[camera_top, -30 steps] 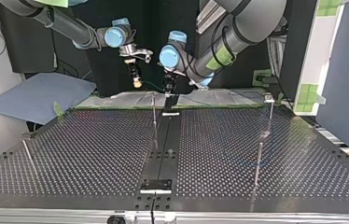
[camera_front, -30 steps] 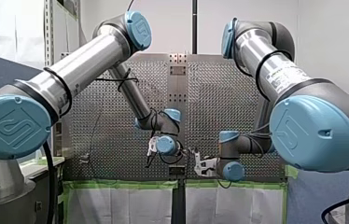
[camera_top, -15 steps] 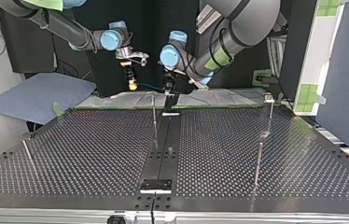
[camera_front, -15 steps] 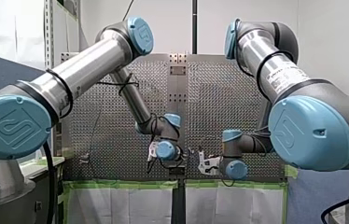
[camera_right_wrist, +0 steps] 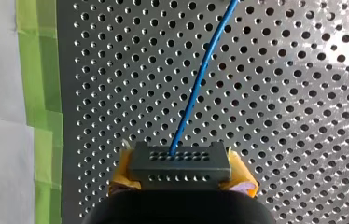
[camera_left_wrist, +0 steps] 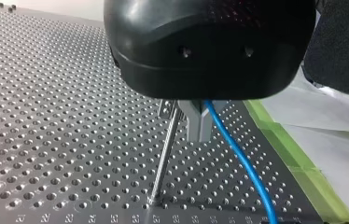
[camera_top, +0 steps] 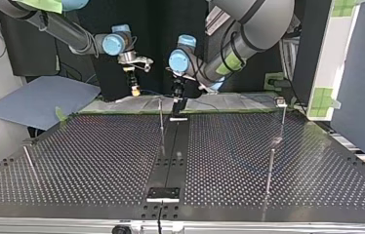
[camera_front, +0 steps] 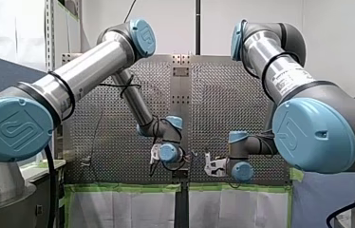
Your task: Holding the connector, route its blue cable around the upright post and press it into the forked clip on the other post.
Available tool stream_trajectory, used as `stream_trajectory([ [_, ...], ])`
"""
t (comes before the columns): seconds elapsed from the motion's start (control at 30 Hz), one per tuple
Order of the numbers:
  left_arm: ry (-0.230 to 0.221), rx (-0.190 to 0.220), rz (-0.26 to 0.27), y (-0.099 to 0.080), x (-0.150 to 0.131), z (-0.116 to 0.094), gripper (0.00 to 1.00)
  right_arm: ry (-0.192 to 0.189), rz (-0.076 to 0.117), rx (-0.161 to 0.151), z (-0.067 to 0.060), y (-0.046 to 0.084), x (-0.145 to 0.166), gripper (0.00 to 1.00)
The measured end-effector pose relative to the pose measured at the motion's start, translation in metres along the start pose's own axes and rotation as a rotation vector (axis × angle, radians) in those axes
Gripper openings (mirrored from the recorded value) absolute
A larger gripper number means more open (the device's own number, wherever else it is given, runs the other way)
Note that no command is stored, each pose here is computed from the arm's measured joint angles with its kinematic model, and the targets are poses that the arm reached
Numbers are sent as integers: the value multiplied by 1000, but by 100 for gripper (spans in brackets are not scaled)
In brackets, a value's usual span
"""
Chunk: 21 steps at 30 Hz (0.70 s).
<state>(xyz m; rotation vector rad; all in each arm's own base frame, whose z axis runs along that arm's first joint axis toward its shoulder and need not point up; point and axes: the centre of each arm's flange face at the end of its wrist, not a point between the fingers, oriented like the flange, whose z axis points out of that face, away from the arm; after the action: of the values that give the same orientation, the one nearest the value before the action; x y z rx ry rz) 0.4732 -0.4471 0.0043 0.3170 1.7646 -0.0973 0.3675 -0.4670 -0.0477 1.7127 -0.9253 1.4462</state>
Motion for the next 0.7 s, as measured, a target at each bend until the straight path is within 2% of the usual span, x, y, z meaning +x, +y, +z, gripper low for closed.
stream_trajectory([
  [0.4,2,-2,-3,7,-3,7,0,10,3,-15,8,10,4,0],
  [0.7,26,-3,3,10,1,8,0,10,4,-19,10,14,5,0],
])
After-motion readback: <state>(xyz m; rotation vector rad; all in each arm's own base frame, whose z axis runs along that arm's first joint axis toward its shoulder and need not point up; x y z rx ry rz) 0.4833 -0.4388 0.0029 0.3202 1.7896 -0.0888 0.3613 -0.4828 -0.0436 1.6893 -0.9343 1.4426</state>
